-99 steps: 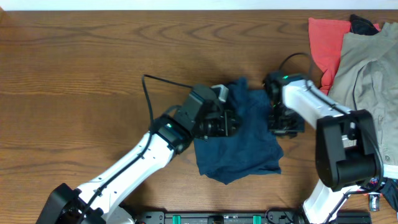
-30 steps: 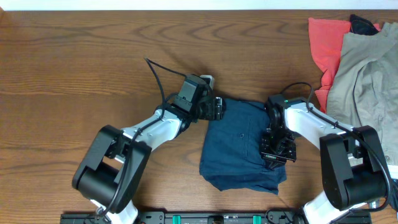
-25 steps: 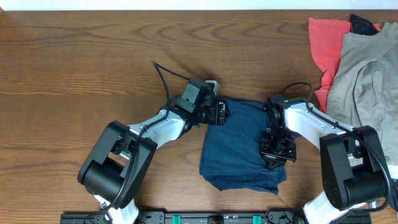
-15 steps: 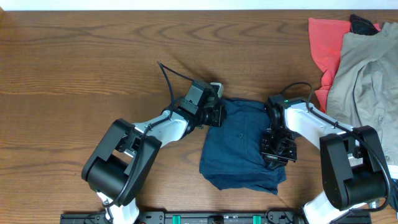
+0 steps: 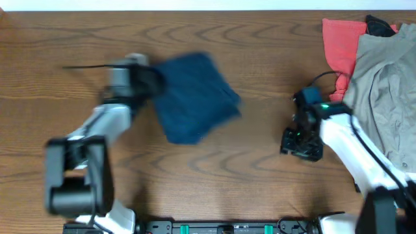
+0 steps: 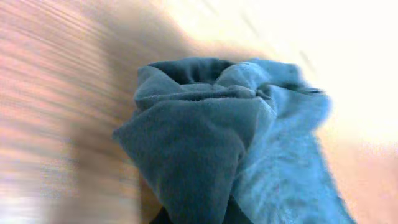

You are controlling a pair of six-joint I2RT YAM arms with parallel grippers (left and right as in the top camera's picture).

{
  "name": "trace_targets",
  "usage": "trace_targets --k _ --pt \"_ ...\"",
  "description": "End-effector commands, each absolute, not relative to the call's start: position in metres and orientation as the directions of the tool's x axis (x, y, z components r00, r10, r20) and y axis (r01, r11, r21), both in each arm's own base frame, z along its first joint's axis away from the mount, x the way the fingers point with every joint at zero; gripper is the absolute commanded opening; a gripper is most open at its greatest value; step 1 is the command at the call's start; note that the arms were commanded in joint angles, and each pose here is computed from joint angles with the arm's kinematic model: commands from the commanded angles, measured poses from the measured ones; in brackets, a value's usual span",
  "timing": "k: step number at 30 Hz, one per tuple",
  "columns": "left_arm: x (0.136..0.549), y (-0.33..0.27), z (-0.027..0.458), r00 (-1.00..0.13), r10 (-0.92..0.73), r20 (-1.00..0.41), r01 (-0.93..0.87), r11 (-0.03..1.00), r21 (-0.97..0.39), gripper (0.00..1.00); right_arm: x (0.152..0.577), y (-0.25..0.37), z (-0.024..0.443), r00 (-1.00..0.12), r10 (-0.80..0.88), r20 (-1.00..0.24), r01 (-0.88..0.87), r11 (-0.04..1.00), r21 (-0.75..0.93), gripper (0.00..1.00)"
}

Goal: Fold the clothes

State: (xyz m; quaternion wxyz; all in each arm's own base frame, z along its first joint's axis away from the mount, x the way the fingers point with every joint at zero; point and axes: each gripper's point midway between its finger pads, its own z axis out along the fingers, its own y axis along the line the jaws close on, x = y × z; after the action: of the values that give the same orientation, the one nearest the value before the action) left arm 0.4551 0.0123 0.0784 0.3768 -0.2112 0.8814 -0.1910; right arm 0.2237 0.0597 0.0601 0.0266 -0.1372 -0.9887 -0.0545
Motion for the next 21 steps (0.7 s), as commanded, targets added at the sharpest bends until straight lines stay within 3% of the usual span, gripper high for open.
trace_targets --k 1,4,5,9,17,21 --pt "0.444 0.11 0.107 -0.434 -0.683 -0.587 -0.425 0.73 -0.535 0.23 0.231 0.054 0.08 -0.963 0.268 -0.019 0.263 0.957 0.123 0.67" --pt "0.418 0.162 0.1 -0.353 -0.784 -0.51 -0.531 0.617 -0.581 0.84 0.233 0.055 0.088 -0.962 0.268 -0.056 0.259 0.956 0.14 0.71" --pt "0.41 0.173 0.097 -0.328 -0.811 -0.483 -0.559 0.58 -0.593 0.97 0.233 0.055 0.089 -0.961 0.268 -0.062 0.258 0.956 0.143 0.72" --pt "0.397 0.195 0.094 -0.275 -0.845 -0.458 -0.604 0.523 -0.602 0.98 0.232 0.054 0.089 -0.962 0.268 -0.055 0.258 0.956 0.139 0.72" --pt "0.406 0.182 0.099 -0.301 -0.823 -0.481 -0.576 0.559 -0.597 0.98 0.227 0.054 0.089 -0.966 0.257 -0.039 0.25 0.959 0.131 0.73" --pt "0.39 0.198 0.1 -0.26 -0.817 -0.514 -0.659 0.54 -0.524 0.98 0.227 0.053 0.089 -0.968 0.25 -0.04 0.243 0.961 0.13 0.74"
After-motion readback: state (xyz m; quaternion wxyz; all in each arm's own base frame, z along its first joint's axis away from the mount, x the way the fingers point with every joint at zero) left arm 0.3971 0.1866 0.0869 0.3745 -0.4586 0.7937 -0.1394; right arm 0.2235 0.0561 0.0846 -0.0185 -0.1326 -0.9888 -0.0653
